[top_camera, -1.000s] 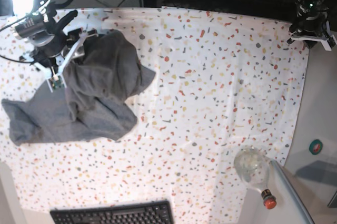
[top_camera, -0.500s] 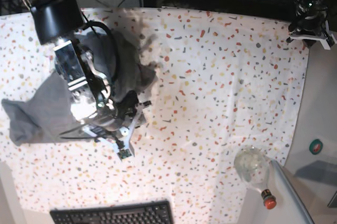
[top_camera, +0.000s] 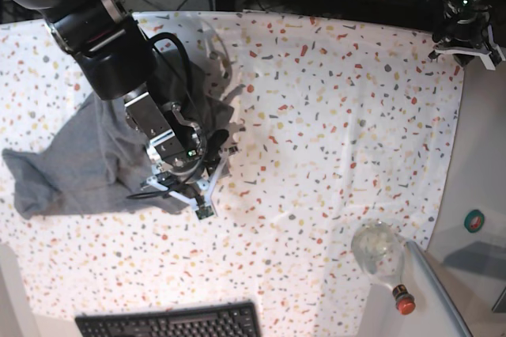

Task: Layout the t-shirt on the table in an organized manner, then fold the t-shirt properly
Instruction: 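Lift the shirt with the right gripper and drape it across the cloth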

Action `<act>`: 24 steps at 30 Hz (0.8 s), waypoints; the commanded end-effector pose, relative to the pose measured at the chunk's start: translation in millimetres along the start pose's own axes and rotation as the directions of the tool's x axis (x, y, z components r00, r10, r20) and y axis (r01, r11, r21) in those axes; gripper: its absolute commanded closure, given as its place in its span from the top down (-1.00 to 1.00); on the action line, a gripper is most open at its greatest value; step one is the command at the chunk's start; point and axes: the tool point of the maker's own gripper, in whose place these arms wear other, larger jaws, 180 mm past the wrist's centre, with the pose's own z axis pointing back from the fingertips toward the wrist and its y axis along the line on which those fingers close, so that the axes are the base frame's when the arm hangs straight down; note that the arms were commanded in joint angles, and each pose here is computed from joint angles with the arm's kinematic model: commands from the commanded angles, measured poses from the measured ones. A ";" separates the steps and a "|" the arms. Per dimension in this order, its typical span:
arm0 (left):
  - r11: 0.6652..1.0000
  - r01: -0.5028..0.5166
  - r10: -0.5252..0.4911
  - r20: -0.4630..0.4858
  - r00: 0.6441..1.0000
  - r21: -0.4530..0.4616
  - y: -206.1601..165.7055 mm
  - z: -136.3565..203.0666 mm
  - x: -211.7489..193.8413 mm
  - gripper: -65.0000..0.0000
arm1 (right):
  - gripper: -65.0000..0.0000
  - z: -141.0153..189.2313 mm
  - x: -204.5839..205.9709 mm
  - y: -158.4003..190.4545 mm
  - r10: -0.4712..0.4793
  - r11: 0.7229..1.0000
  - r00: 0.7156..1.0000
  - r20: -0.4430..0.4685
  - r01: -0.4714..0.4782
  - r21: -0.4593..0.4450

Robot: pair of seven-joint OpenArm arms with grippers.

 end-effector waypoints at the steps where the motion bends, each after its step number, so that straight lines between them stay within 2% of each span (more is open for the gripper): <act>1: 1.000 0.009 -0.009 0.041 0.999 -0.002 1.9 -0.1 13.7 -0.72 | -0.17 -0.1 4.6 -3.5 0.008 1.000 1.000 0.005 -0.008 -0.010; 3: 1.000 0.009 -0.008 0.042 0.999 -0.002 1.5 -0.4 14.2 -0.72 | -0.91 0.8 3.9 0.0 0.008 1.000 0.999 0.041 -0.008 -0.004; 4: 1.000 0.008 -0.008 0.043 0.999 -0.003 1.1 -0.6 14.8 -0.72 | -1.00 4.0 11.7 2.5 0.005 1.000 0.997 0.080 -0.005 0.002; 6: 1.000 0.009 -0.009 0.042 0.999 -0.005 0.0 -0.7 14.4 -0.72 | -1.00 16.5 32.7 12.3 -0.009 1.000 0.986 0.169 0.005 0.025; 8: 0.998 0.048 -0.046 0.030 0.998 -0.051 -16.7 -1.4 9.7 -0.73 | -1.00 32.7 56.1 16.4 -0.007 0.999 0.970 0.243 -0.003 0.042; 10: 0.980 0.162 -0.160 0.022 0.987 -0.120 -38.7 -2.2 5.4 -0.73 | -1.00 56.4 86.2 30.2 0.029 0.996 0.945 0.325 -0.054 0.068; 12: 0.931 0.304 -0.305 0.024 0.952 -0.200 -68.9 -0.9 -6.8 -0.73 | -1.00 83.9 115.6 33.0 0.078 0.990 0.906 0.416 -0.119 0.073; 13: 0.905 0.356 -0.359 0.030 0.933 -0.231 -82.0 0.6 -13.1 -0.73 | -1.00 101.3 135.2 33.3 0.098 0.985 0.875 0.474 -0.153 0.077; 14: 0.888 0.385 -0.388 0.038 0.921 -0.251 -91.7 1.9 -16.7 -0.73 | -1.00 118.8 151.8 32.1 0.120 0.979 0.841 0.527 -0.189 0.078; 16: 0.879 0.395 -0.393 0.062 0.917 -0.266 -106.6 0.3 -11.7 -0.73 | -1.00 150.2 175.7 25.8 0.147 0.971 0.789 0.597 -0.230 0.065; 18: 0.882 0.382 -0.380 0.062 0.923 -0.278 -115.6 -0.2 -12.4 -0.73 | -1.00 177.9 197.5 6.3 0.155 0.974 0.750 0.643 -0.225 0.027; 21: 0.885 0.369 -0.366 0.067 0.928 -0.284 -123.0 -0.7 -10.8 -0.73 | -1.00 209.9 209.1 -47.8 0.145 0.988 0.714 0.685 -0.147 -0.056; 24: 0.885 0.368 -0.362 0.075 0.929 -0.284 -125.6 -1.9 -7.1 -0.73 | -1.00 234.8 187.4 -109.2 0.129 0.989 0.709 0.693 -0.036 -0.147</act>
